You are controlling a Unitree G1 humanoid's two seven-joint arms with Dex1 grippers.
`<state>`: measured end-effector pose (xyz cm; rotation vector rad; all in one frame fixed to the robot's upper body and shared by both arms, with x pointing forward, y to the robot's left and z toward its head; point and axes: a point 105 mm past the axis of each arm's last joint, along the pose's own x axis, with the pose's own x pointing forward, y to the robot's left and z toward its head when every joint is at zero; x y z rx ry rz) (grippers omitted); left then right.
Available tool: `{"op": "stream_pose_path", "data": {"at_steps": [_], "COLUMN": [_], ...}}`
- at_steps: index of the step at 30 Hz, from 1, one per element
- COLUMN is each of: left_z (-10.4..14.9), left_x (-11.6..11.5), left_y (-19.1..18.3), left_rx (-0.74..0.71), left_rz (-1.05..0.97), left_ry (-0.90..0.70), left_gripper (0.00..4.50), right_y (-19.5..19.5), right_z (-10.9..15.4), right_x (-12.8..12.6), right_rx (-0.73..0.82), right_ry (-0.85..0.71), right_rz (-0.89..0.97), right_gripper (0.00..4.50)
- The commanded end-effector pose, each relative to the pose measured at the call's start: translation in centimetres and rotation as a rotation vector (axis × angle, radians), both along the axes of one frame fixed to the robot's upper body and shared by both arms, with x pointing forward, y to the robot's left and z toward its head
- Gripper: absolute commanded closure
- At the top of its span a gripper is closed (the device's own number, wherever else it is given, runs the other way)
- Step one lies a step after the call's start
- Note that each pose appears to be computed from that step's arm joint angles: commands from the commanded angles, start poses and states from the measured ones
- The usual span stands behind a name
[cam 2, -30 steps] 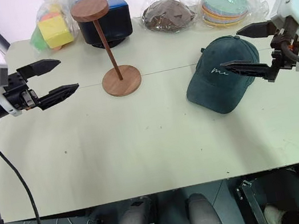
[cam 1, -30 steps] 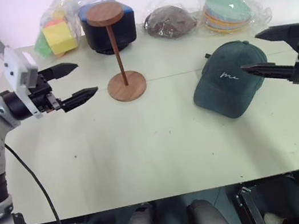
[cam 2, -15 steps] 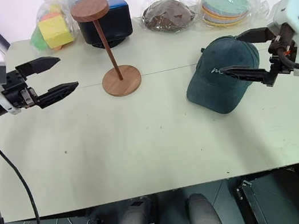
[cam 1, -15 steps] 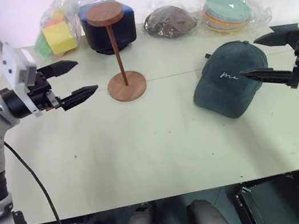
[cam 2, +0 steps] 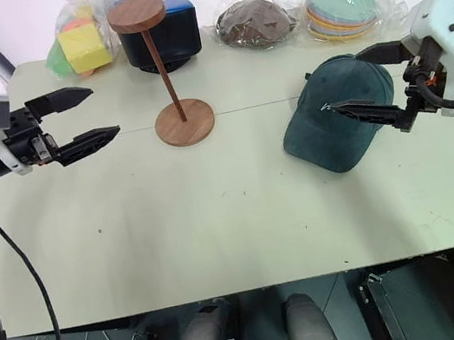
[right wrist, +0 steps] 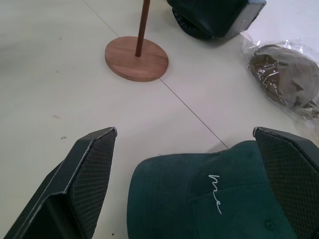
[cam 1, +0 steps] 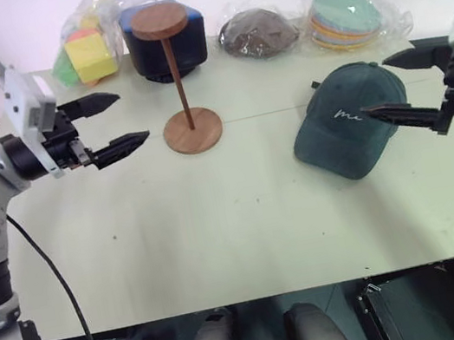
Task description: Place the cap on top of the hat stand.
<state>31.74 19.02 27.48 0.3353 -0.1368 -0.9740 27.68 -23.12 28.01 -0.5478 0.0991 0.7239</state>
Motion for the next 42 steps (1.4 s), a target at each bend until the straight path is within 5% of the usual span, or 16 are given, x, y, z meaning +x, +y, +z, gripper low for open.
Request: {"op": "stream_pose_path", "data": {"at_steps": [1,7,13,29,42], "left_z": [0.3,-1.1,-2.4,-3.9,-3.7], "left_x": [-0.4,-0.3,-0.4,-1.5,-2.0], "left_y": [-0.1,-0.8,-1.6,-1.8,-1.3], "left_rx": [-0.005,-0.014,-0.013,-0.013,0.006], "left_rz": [-0.007,-0.024,-0.032,-0.007,0.032], "left_ry": [-0.024,0.010,0.037,0.083,0.079], "left_gripper": [0.00,0.00,0.00,0.00,0.00], "right_y": [0.2,-0.6,-0.3,0.5,1.8], "right_z": [0.0,-4.3,-7.3,-12.4,-15.8], "right_x": [-0.4,0.1,0.0,-2.0,-1.6], "right_rx": [-0.088,-0.365,-0.440,-0.414,-0.408], "right_ry": [-0.066,-0.116,-0.195,-0.459,-0.479], "right_rz": [-0.025,-0.110,-0.148,-0.322,-0.350], "right_gripper": [0.02,0.02,0.02,0.02,0.02]}}
